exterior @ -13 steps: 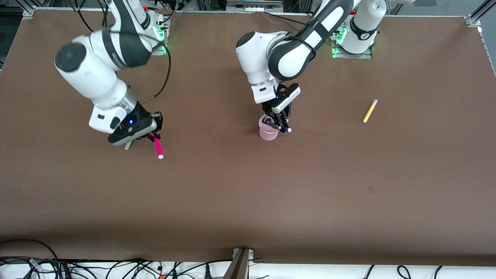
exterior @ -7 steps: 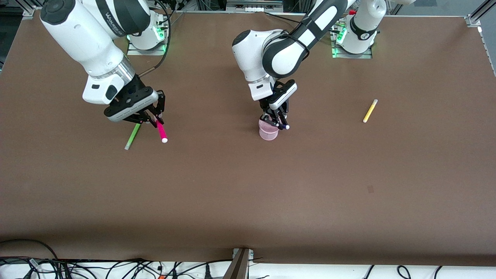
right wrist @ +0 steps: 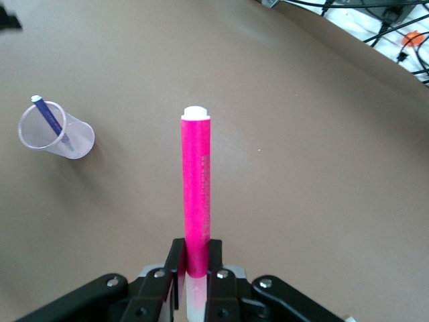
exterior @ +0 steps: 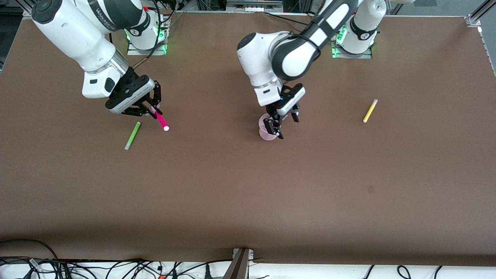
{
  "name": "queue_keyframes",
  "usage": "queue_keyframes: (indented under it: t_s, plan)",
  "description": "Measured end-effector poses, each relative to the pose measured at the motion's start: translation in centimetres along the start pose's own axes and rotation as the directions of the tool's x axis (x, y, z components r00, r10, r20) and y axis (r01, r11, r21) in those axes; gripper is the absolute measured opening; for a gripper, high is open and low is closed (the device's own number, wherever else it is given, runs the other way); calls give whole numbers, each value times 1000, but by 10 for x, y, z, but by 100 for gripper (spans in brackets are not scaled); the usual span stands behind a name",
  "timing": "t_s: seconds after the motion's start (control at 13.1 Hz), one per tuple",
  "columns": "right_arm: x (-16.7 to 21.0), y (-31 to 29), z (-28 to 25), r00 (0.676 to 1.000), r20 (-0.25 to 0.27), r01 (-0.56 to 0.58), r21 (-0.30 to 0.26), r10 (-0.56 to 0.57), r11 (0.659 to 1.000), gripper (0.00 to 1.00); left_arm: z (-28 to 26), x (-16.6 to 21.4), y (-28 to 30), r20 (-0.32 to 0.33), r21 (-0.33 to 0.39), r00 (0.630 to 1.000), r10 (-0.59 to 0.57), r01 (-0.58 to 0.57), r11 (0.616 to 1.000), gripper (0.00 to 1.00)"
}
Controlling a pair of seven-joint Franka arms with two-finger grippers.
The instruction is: Organize pens into pink holder with both arms
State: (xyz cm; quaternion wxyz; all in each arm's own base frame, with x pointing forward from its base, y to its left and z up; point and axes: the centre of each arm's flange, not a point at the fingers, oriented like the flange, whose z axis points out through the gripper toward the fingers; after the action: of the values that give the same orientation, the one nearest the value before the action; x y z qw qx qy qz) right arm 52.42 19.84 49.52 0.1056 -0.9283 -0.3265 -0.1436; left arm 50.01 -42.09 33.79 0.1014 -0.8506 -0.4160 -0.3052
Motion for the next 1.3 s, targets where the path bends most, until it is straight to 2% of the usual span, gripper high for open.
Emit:
queue_keyframes:
  t_s: [0.23, 0.38, 0.54, 0.69, 0.84, 1.07, 1.15, 1.3]
  plan:
    - [-1, -8, 13, 1000, -15, -5, 22, 5, 1000, 17, 14, 89, 11, 140, 35, 987, 82, -88, 995, 100]
    - [6, -29, 36, 999, -44, 2, 43, 0, 999, 17, 19, 146, 12, 249, 15, 957, 151, -159, 987, 100]
    - [20, -64, 73, 996, -92, 17, 47, -13, 999, 17, 25, 203, 2, 350, -41, 905, 241, -242, 969, 100]
    - [33, -114, 114, 987, -160, -18, 52, 26, 998, 17, 32, 259, -18, 436, -140, 829, 350, -322, 936, 100]
    - [41, -177, 150, 964, -255, -57, 75, 75, 996, 17, 39, 310, -43, 474, -254, 750, 462, -386, 887, 100]
    - [44, -242, 204, 920, -380, -61, 104, 96, 993, 17, 57, 347, -74, 485, -328, 638, 598, -501, 801, 100]
    - [45, -256, 222, 906, -412, -57, 110, 98, 992, 17, 64, 352, -81, 484, -349, 596, 641, -540, 766, 100]
    - [53, -275, 251, 891, -444, -46, 122, 95, 992, 17, 76, 363, -95, 478, -384, 525, 704, -596, 705, 100]
